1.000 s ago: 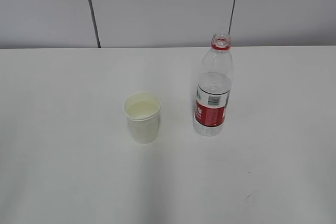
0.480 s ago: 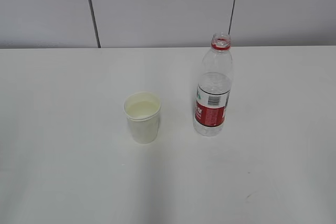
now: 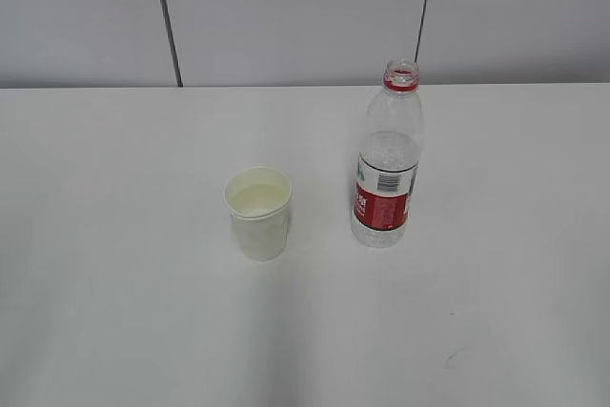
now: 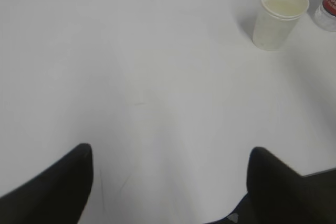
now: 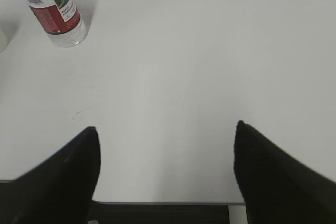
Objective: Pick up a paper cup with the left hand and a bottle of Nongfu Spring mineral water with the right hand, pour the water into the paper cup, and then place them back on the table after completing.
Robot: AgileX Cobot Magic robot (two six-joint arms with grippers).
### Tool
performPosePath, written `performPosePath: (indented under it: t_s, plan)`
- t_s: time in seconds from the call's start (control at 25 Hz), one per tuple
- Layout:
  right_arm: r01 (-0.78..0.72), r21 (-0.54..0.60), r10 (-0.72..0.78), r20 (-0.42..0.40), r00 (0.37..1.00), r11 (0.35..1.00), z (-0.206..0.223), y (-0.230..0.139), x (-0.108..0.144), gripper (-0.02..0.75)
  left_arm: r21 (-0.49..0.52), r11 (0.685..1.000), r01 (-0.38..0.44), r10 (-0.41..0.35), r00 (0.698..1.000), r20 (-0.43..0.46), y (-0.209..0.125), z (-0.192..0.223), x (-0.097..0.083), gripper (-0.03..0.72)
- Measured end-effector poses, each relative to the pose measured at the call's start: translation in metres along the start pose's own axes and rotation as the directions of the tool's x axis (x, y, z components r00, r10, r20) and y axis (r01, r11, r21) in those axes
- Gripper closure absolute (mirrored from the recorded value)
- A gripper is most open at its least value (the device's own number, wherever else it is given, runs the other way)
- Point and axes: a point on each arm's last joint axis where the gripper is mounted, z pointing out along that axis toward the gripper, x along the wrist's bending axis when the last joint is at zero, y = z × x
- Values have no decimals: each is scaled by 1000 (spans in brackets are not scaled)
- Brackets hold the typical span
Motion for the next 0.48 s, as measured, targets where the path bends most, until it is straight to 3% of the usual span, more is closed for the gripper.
performPosePath:
  t_s: [0.48]
  plan:
    - [0, 0, 0, 0, 1000, 1000, 0, 0, 0, 150, 0, 1000, 0, 0, 1000, 0, 0, 0, 0, 137]
